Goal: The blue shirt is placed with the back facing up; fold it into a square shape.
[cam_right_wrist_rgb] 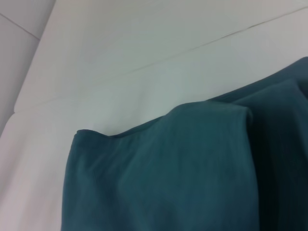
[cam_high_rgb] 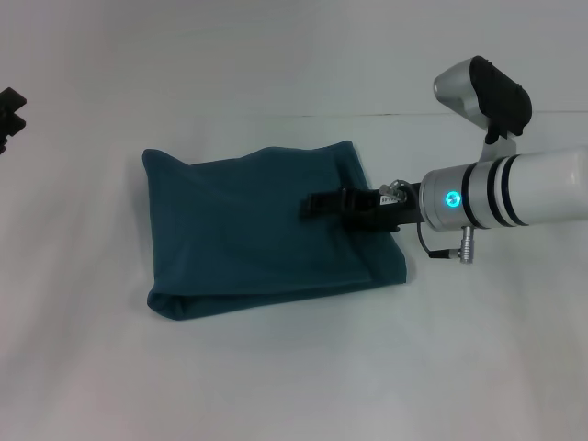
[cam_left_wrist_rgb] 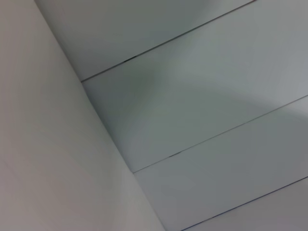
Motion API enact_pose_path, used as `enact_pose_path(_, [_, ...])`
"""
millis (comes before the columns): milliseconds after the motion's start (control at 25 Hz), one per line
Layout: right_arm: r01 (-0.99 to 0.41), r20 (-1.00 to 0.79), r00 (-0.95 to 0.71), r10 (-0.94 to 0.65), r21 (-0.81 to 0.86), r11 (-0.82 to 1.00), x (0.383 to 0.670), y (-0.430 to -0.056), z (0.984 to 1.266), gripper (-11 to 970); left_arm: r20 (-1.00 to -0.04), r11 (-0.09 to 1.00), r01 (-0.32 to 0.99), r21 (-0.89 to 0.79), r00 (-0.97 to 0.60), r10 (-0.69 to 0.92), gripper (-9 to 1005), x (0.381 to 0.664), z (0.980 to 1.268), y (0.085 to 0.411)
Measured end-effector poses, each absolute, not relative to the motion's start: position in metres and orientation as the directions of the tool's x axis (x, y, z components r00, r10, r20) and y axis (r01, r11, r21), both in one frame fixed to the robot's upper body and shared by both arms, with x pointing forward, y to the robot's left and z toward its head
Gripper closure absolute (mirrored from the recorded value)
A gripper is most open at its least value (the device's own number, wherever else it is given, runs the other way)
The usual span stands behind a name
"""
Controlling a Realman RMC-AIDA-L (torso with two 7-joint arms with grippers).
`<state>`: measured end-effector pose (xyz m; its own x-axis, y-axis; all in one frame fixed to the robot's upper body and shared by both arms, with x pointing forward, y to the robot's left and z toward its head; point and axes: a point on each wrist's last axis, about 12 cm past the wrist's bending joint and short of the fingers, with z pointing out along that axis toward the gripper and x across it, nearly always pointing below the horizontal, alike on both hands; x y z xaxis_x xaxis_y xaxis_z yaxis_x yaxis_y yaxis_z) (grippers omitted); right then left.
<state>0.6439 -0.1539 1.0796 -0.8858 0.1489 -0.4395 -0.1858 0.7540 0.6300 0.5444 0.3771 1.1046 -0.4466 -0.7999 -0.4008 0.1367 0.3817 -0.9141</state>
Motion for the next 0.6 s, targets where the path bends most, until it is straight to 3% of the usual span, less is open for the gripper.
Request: enact_pose_path(600, [-0.185,-0.441,-0.886,0.142,0.618,0.764,0.6427,-0.1485,1.0753,122,-0.403,0.380,0.145,-0.914,-0.450,-0.797,628,0.5476,1.1064,0.3744])
